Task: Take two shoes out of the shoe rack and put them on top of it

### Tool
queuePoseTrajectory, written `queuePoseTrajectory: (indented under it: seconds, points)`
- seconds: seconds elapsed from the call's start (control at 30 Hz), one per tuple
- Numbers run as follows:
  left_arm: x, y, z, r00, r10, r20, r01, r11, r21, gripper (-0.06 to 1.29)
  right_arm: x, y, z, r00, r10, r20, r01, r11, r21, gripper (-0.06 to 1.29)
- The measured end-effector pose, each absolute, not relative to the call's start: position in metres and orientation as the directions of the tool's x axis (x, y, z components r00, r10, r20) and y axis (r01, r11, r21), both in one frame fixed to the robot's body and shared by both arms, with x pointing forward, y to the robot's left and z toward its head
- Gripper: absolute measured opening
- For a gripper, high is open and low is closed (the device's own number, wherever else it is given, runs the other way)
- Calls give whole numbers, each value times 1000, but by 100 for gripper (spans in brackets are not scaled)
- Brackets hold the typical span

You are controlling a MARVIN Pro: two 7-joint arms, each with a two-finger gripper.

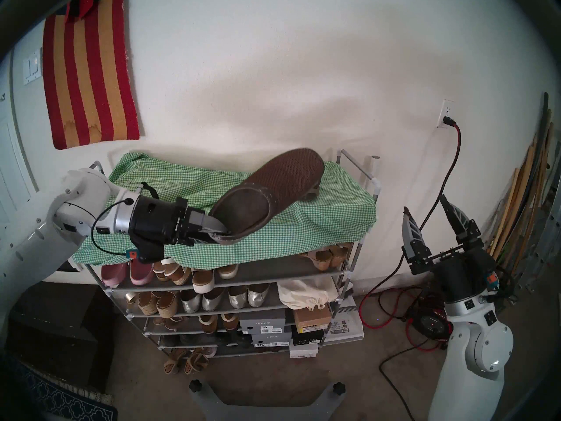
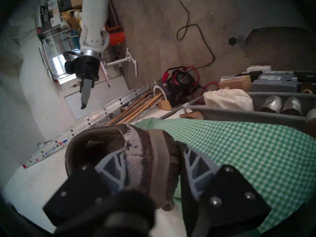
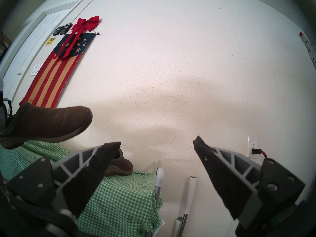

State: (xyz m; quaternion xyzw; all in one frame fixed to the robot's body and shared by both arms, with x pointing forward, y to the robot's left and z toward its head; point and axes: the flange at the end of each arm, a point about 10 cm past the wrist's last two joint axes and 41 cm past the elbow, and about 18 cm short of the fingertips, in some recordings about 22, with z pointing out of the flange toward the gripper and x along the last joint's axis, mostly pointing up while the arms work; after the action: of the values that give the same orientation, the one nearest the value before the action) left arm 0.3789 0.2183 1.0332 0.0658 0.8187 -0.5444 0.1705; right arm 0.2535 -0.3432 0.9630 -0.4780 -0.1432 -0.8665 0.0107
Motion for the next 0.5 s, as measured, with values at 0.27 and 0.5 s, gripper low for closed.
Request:
queuePoseTrajectory:
  seconds: [0.27, 0.5]
  points:
    - [402, 225, 1049, -929, -163, -333, 296, 218, -930, 46, 254, -343, 963, -542, 118, 832, 156, -959, 238, 122]
    - [425, 230, 1051, -931, -229, -284, 280, 50, -959, 45, 254, -343, 963, -542, 118, 832, 156, -959, 238, 122]
